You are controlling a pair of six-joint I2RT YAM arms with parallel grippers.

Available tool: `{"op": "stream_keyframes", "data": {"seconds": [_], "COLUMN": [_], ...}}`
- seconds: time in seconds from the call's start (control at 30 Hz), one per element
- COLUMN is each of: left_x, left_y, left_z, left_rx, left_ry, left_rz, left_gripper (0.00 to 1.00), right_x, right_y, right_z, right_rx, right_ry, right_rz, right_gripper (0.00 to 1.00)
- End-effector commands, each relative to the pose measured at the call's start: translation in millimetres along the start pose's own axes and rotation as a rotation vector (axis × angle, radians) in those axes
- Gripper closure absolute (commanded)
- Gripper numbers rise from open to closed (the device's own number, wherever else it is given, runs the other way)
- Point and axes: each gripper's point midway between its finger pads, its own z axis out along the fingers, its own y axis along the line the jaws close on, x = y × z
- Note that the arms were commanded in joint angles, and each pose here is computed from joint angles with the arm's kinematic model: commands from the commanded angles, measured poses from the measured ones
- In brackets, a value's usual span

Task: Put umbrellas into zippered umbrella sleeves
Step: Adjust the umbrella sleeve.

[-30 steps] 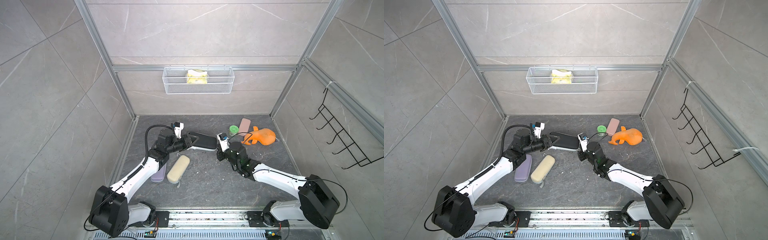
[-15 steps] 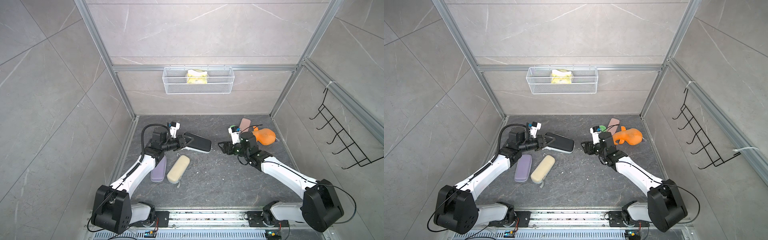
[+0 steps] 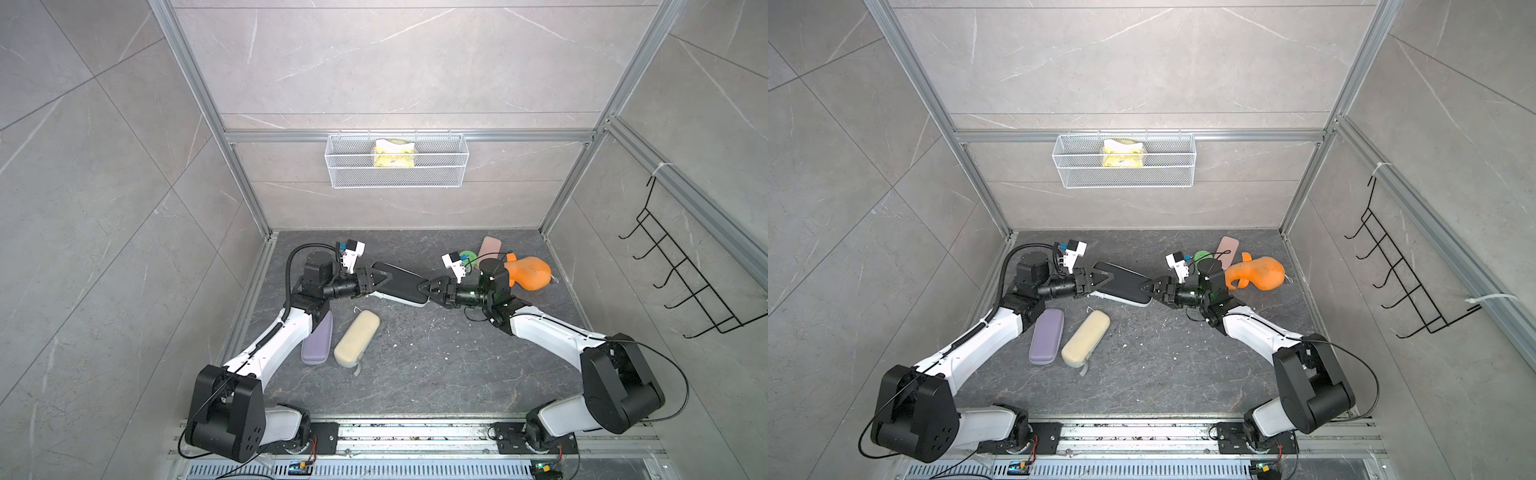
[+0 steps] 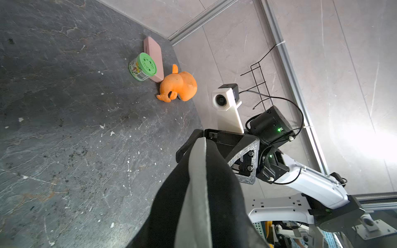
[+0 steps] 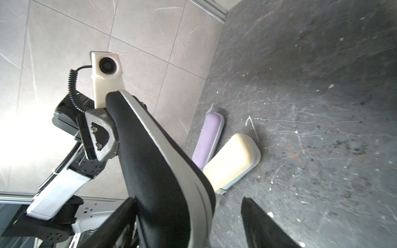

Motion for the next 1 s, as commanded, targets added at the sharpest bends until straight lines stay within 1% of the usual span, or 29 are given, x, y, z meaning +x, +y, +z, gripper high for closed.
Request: {"op": "stream_keyframes", "data": {"seconds": [0.0,0.07,0.13,0.2,0.23,0.33,0.43,0.53,0.57,0.63,0.7,0.77,0.87,0.97], "left_x": [-9.3,-10.9,-16.0,-24.7,-28.7,-42.0,-54.3,-63.8,-64.1,-61.2,-51.9,-39.5,-25.3,-18.3], "left_y": [-46.5,-44.1,-40.6,-35.0,-32.0,-21.1,-6.0,11.0,17.9,29.3,33.2,30.3,23.3,26.3], "left_z": [-2.5,-0.4,1.8,3.0,3.6,-0.5,-15.0,-46.7,-59.3,-78.7,-81.8,-67.8,-42.3,-22.9], "left_rx": [0.169,0.164,0.147,0.115,0.097,0.029,-0.060,-0.158,-0.185,-0.206,-0.215,-0.227,-0.224,-0.211], "left_ry": [0.034,0.041,0.026,-0.017,-0.040,-0.145,-0.298,-0.522,-0.600,-0.725,-0.774,-0.758,-0.733,-0.707], "left_rz": [0.085,0.068,0.048,0.032,0.025,0.014,-0.010,-0.057,-0.086,-0.149,-0.177,-0.165,-0.142,-0.157], "left_gripper": [0.88,0.84,0.77,0.65,0.60,0.46,0.33,0.20,0.17,0.16,0.16,0.15,0.15,0.14], "right_x": [-2.1,-5.9,-8.9,-10.9,-12.5,-17.7,-23.8,-32.3,-36.1,-44.5,-49.9,-52.2,-48.7,-43.2], "right_y": [18.8,24.8,26.4,22.2,20.7,16.4,11.4,9.0,7.5,3.0,-0.1,-1.9,7.2,16.7], "right_z": [0.7,0.7,2.0,3.6,3.7,2.8,-0.4,-6.2,-8.5,-13.8,-16.5,-13.9,1.1,13.3], "right_rx": [-0.114,-0.148,-0.161,-0.154,-0.152,-0.144,-0.129,-0.119,-0.114,-0.103,-0.092,-0.070,-0.075,-0.092], "right_ry": [0.006,-0.009,-0.018,-0.029,-0.040,-0.088,-0.153,-0.231,-0.267,-0.347,-0.419,-0.485,-0.524,-0.541], "right_rz": [0.015,0.013,0.018,0.033,0.038,0.056,0.071,0.087,0.101,0.133,0.160,0.176,0.191,0.214], "right_gripper": [0.26,0.31,0.39,0.49,0.53,0.65,0.74,0.81,0.83,0.86,0.87,0.87,0.88,0.88]}}
